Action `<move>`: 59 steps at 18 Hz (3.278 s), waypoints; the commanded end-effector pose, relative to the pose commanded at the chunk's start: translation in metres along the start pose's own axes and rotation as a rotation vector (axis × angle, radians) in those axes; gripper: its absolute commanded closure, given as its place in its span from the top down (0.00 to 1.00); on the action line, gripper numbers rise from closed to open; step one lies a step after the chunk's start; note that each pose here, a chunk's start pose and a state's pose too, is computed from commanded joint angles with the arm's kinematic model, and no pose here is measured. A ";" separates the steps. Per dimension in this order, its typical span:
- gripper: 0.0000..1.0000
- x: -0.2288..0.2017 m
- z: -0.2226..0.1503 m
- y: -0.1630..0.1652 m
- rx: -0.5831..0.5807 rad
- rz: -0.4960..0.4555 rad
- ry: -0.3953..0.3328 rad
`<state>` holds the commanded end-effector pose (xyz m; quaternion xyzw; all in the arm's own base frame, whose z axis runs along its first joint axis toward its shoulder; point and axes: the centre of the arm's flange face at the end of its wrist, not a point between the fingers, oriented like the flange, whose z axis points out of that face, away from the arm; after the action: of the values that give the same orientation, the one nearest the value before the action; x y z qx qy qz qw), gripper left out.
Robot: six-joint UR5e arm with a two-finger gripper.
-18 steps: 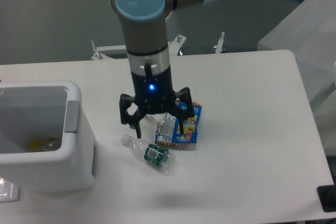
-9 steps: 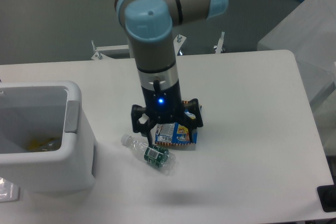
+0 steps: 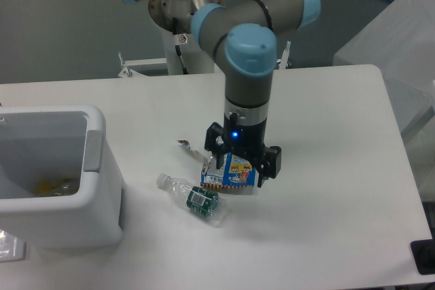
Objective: Place the trash in the trash can
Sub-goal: 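Lower the open gripper toward the colorful snack wrapper, then reposition the gripper around the wrapper edge and close on it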
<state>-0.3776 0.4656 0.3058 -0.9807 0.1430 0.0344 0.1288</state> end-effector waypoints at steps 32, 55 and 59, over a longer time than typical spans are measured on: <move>1.00 0.003 0.121 0.007 -0.251 0.174 0.076; 0.92 0.012 0.127 0.011 -0.263 0.172 0.071; 0.84 0.012 0.127 0.012 -0.266 0.167 0.066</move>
<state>-0.3730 0.4843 0.1791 -0.9744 0.2222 0.0314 -0.0105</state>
